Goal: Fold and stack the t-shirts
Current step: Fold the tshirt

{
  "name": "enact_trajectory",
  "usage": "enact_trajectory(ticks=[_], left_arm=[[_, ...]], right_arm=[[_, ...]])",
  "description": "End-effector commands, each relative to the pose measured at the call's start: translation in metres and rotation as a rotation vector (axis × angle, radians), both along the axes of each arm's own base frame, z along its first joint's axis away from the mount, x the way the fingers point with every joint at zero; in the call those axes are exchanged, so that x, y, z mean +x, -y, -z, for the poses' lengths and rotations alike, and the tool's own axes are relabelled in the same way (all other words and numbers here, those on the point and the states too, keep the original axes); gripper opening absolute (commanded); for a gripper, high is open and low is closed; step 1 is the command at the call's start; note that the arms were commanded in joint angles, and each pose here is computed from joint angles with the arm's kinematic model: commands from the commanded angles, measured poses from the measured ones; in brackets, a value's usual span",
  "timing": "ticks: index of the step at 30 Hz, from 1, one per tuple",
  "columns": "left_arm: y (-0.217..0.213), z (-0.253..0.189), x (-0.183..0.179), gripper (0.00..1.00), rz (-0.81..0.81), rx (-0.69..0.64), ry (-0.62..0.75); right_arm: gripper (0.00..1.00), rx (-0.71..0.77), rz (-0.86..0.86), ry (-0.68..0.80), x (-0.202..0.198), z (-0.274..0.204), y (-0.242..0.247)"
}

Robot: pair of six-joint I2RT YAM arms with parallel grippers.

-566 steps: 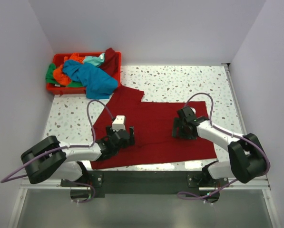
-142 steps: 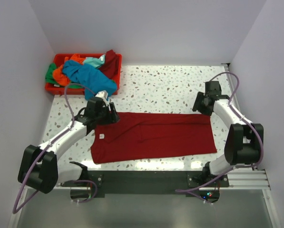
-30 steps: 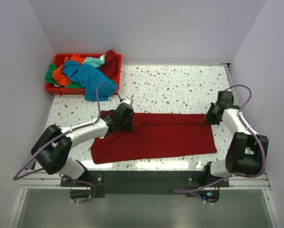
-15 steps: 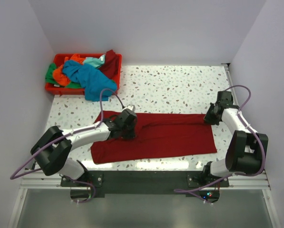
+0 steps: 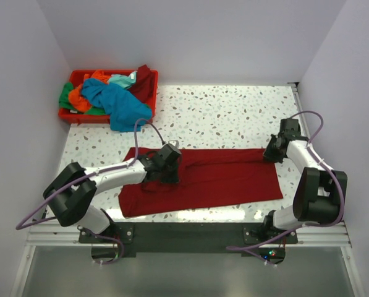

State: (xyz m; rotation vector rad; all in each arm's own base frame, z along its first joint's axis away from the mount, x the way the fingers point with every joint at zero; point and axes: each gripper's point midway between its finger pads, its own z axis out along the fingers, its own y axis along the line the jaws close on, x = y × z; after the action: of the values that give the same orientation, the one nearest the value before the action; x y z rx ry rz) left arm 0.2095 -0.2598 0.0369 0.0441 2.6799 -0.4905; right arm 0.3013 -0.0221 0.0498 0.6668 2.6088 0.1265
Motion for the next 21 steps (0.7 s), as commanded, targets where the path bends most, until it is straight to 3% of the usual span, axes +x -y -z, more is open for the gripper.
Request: enact_trajectory(ticks=[1, 5, 10, 17, 21], left_arm=[[0.017, -0.015, 0.002, 0.19, 0.003, -0.047, -0.007], [0.023, -0.026, 0.002, 0.37, 0.015, -0.075, 0.005], [0.042, -0.052, 0.003, 0.39, 0.066, -0.166, 0.043], [0.047, -0.126, 0.012, 0.45, 0.088, -0.308, 0.195], [0.028, -0.144, 0.021, 0.5, 0.07, -0.311, 0.256]], right_arm=[[0.0, 0.014, -0.009, 0.024, 0.009, -0.003, -0.005], [0.0, 0.014, -0.014, 0.022, 0.009, -0.002, -0.006], [0.0, 0.014, -0.018, 0.024, 0.011, -0.002, -0.008], [0.0, -0.028, -0.076, 0.047, 0.02, -0.013, -0.026], [0.0, -0.002, -0.17, 0.062, 0.024, -0.018, -0.07]])
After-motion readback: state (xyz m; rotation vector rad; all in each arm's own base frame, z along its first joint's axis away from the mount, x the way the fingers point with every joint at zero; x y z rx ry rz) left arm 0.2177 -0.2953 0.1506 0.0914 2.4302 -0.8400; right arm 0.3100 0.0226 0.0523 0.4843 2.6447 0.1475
